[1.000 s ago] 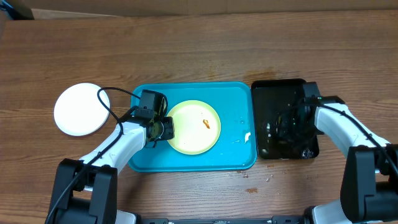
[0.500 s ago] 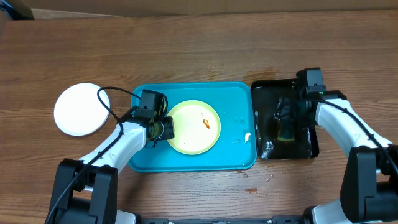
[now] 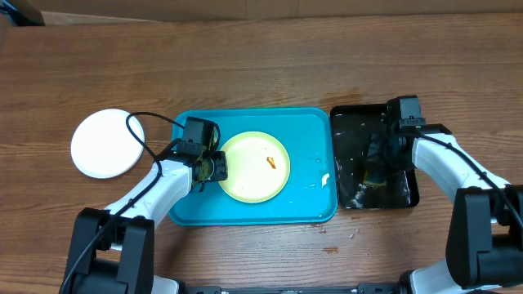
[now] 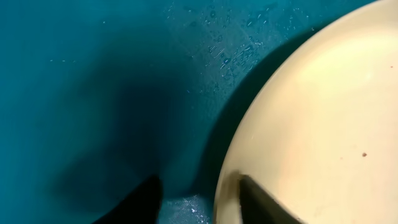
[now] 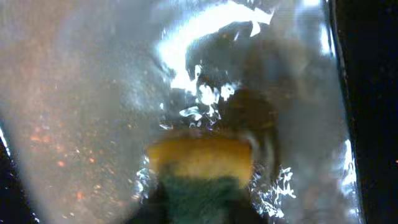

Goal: Clean dirty plates on tray and stack at the side
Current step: 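Grasp the green sponge in the black tray with the right gripper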

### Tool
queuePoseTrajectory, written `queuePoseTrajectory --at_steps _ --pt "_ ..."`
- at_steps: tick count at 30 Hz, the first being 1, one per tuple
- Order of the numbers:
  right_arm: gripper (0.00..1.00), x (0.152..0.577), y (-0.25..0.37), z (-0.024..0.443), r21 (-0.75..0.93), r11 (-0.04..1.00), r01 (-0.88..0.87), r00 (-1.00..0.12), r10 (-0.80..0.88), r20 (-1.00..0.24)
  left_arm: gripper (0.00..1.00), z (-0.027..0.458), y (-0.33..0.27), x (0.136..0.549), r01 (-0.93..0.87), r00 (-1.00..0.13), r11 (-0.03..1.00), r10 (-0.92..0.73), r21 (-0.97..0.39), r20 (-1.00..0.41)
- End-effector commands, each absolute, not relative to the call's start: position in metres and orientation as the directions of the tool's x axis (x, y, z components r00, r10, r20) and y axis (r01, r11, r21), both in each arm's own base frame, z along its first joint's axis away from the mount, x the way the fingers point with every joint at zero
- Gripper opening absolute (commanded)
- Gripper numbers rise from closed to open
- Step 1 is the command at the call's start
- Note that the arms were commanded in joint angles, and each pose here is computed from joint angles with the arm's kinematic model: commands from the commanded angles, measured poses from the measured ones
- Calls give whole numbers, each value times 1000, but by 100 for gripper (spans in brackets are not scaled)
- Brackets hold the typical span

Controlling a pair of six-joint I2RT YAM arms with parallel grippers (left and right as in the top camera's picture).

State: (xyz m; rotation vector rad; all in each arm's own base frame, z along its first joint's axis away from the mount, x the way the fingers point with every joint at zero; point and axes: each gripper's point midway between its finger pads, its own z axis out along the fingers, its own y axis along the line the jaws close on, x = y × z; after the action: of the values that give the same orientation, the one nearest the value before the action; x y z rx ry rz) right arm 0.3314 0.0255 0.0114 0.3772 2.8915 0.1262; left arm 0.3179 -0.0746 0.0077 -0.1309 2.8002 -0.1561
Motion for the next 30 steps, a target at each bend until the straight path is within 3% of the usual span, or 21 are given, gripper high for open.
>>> queuePoseTrajectory --at_steps 1,3,4,6,10,12,16,21,30 --pt "5 336 29 13 125 963 237 -941 260 -218 23 4 -73 320 -68 -939 992 -100 -106 -330" --pt "46 336 30 15 129 963 237 -942 260 -211 14 5 -73 322 -68 -937 992 -102 -109 -336" --pt "60 335 30 16 131 963 237 -944 260 -202 13 5 -73 322 -72 -937 991 -105 -110 -334" --pt "66 331 31 19 126 963 239 -950 259 -176 14 5 -74 321 -69 -937 991 -104 -116 -332" --pt "64 321 31 17 115 963 243 -956 258 -139 18 5 -77 322 -64 -938 989 -104 -131 -332" --pt "58 318 32 13 113 964 239 -958 254 -135 18 5 -78 322 -63 -937 989 -105 -135 -332" --pt "6 313 32 7 111 964 241 -959 254 -125 18 5 -78 322 -62 -938 989 -104 -134 -332" --pt "4 319 33 24 120 964 238 -957 254 -143 4 5 -78 322 -62 -937 989 -104 -134 -332" --pt "4 320 35 90 132 969 210 -953 233 -194 7 5 -78 322 -61 -937 989 -104 -135 -334"
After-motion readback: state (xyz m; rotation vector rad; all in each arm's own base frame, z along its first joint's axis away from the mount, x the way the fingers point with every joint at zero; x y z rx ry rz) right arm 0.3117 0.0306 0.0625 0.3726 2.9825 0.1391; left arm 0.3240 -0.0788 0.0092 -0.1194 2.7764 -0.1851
